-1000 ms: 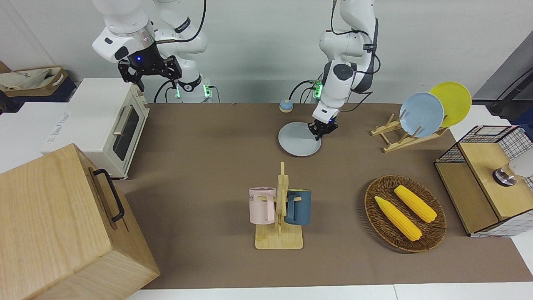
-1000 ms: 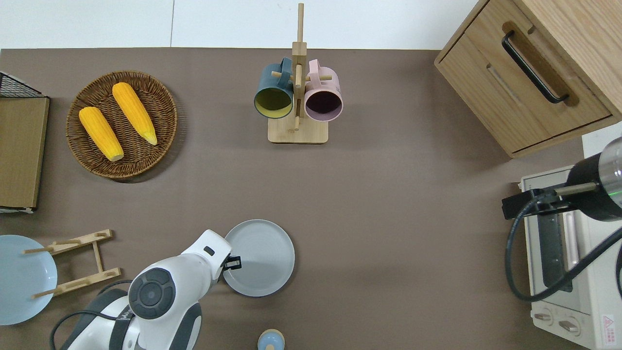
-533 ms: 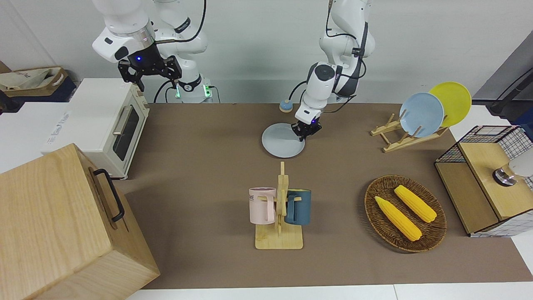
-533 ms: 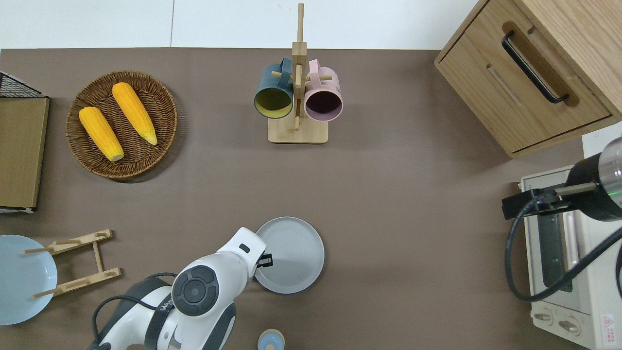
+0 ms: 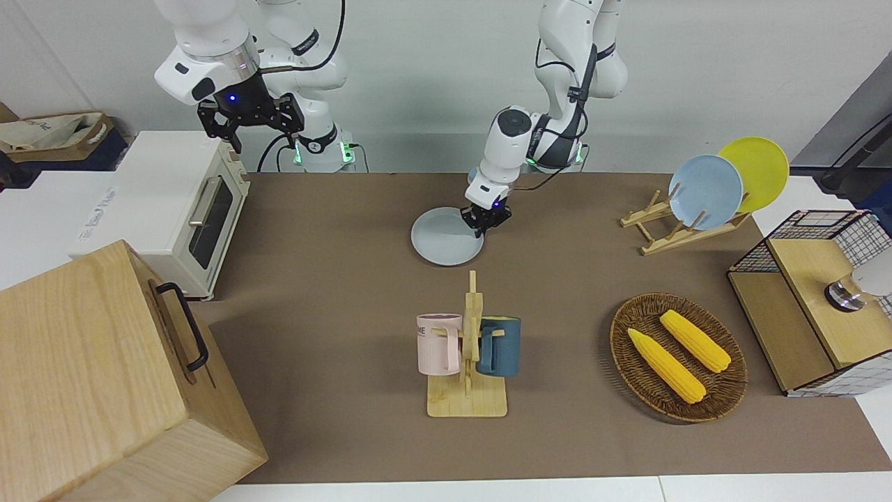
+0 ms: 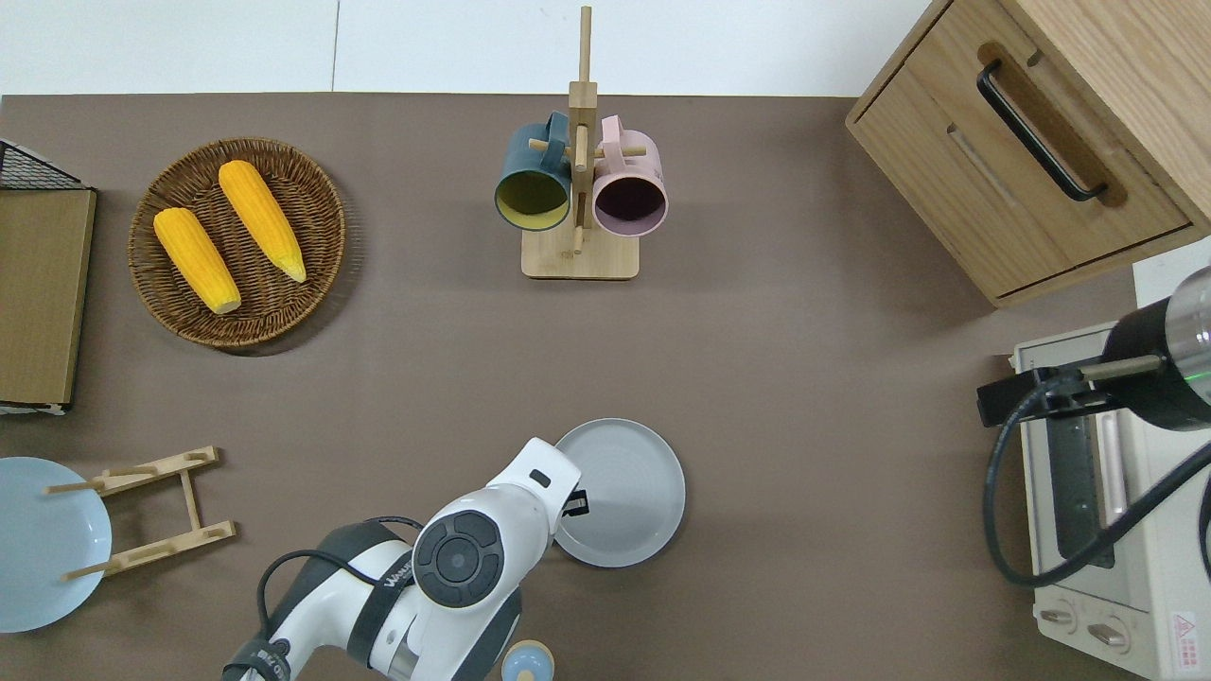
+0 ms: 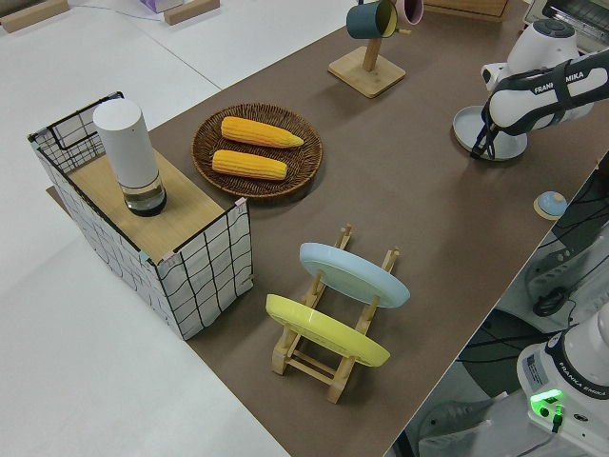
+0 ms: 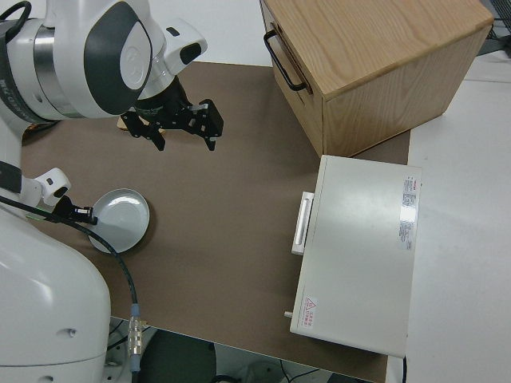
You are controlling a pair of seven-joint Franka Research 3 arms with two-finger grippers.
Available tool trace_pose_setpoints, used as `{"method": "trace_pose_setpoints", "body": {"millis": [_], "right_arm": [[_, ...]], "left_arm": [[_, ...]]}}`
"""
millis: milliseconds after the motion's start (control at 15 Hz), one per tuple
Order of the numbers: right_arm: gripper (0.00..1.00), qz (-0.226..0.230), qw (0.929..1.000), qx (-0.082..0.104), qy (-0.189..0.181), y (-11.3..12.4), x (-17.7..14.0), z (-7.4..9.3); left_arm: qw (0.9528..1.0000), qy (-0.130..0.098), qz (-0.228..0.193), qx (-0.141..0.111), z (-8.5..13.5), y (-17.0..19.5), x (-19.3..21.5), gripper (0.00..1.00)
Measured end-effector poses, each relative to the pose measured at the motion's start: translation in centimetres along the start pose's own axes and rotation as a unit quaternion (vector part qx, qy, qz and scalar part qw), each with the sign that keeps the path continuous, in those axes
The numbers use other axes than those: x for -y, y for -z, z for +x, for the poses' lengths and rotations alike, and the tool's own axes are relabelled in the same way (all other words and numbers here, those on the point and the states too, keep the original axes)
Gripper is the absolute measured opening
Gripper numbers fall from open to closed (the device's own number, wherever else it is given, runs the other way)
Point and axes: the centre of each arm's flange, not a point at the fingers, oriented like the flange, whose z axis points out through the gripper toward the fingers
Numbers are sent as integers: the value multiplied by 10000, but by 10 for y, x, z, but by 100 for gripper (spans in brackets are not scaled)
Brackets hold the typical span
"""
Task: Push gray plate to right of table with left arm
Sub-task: 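Push the gray plate with the left gripper across the table toward the toaster oven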
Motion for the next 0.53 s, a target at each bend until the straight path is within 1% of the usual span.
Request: {"method": "trace_pose_setpoints", "body": {"millis": [200,533], "right_arm": [[99,0,10000,0,0,0,0,0],[99,0,10000,0,0,0,0,0]], "left_arm": [[10000,-20,-59,24,-3,-3,-22,6],[9998,-4,-151,117,-15,-9,-69,5]]}}
